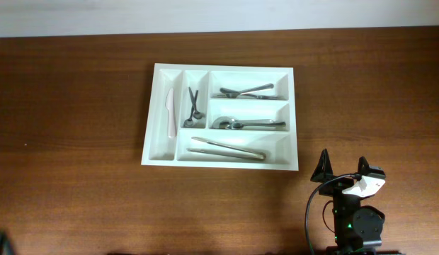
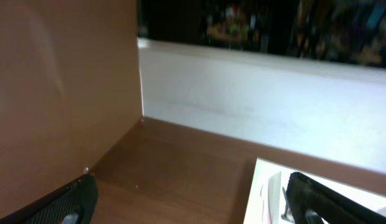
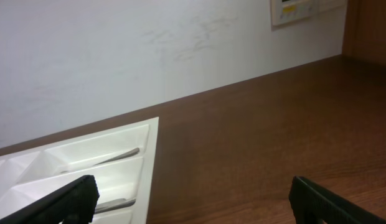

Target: Pack container

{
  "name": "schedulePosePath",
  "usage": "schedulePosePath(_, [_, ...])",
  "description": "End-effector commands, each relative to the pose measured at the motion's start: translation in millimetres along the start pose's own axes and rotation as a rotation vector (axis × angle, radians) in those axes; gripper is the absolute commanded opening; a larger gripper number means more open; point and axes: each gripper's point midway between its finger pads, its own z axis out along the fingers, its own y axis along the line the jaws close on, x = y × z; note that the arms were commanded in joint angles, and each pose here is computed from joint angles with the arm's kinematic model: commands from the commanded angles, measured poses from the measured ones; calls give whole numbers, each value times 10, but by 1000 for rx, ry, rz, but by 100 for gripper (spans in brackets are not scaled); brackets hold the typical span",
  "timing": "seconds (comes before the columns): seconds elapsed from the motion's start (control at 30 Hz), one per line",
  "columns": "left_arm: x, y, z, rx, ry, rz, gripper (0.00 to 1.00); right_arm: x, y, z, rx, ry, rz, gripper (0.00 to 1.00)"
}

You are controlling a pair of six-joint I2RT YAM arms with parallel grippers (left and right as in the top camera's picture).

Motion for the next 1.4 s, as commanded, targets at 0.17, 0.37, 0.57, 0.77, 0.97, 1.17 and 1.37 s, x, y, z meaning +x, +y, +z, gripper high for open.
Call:
schedulePosePath(0.17, [648, -259, 29, 172, -15, -9, 99, 18, -20, -1, 5, 2, 5, 99])
schedulePosePath(0.37, [1440, -612, 772, 228, 15, -7, 99, 17, -20, -2, 5, 2, 5, 99])
schedulePosePath(0.57, [2260, -838, 1520, 247, 91, -15, 99, 18, -20, -1, 5, 2, 5, 99])
schedulePosePath(0.77, [2755, -885, 1818, 242, 124, -11, 99, 18, -20, -1, 5, 2, 5, 99])
schedulePosePath(0.97, [3121, -846, 1846, 237, 131, -9, 99, 17, -20, -2, 5, 2, 5, 99])
schedulePosePath(1.17, [3321, -769, 1910, 200, 165, -7, 99, 17, -20, -2, 5, 2, 5, 99])
schedulePosePath(1.37, [3487, -681, 2003, 156, 176, -5, 99, 18, -20, -1, 5, 2, 5, 99])
